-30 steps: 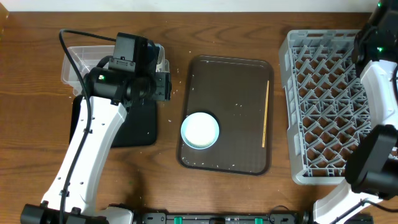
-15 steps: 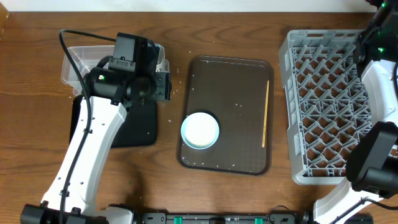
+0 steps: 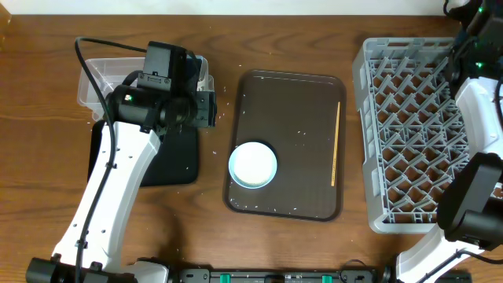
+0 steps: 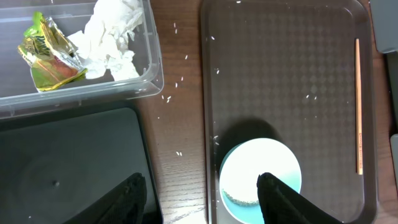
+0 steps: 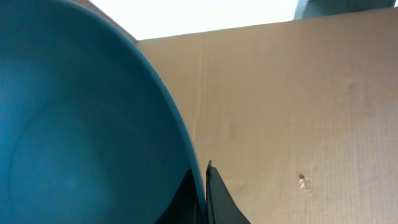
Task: Sort waste into correct bins and load items into the dishwasher rack
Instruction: 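Lift the teal plate and stand it upright in the rack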
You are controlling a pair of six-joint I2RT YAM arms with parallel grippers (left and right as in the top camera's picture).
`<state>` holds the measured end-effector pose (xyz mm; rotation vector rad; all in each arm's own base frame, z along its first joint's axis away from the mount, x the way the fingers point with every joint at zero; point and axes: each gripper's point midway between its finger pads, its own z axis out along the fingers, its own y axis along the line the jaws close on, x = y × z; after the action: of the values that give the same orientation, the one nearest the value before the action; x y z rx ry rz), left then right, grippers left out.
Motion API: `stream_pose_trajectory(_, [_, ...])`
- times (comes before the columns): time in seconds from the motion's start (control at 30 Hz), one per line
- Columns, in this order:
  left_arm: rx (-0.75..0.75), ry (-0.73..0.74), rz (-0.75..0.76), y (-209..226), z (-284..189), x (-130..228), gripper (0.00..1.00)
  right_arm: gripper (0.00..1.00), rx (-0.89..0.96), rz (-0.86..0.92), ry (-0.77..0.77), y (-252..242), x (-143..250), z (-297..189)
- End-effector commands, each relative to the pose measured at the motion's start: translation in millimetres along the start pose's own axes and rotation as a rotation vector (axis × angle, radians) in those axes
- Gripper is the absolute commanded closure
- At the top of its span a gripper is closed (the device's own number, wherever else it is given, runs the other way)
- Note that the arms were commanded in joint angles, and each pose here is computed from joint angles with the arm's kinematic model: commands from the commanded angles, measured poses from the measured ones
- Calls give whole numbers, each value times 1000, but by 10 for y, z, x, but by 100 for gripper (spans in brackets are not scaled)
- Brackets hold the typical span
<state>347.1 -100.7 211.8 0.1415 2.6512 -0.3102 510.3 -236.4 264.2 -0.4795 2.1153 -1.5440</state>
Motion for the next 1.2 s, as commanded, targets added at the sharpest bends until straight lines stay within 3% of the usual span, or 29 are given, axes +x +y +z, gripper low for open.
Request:
stream_pose_trajectory(0.0, [-12, 17, 4, 27, 43, 40, 40, 99, 17, 86, 57, 26, 117, 6])
stream_pose_trajectory(0.27, [-11, 17, 4, 27, 44, 39, 40, 99, -63, 207, 167, 382, 244, -135])
stream_pose_trajectory(0.57, [-12, 17, 4, 27, 44, 41, 40, 75, -250, 293, 199, 980, 120, -493])
stream_pose_trajectory(0.7, [-12, 17, 4, 27, 43, 40, 40, 57, -322, 258, 223, 1164, 162, -608])
stream_pose_trajectory(0.83, [-12, 17, 4, 27, 43, 41, 40, 8, -334, 234, 244, 1194, 224, -626])
stream_pose_trajectory(0.87, [-12, 18, 4, 27, 44, 42, 40, 1, -331, 235, 243, 1181, 223, -629])
stream_pose_trajectory(1.17, [-12, 17, 4, 27, 43, 41, 40, 1, -246, 433, 131, 585, 48, -777])
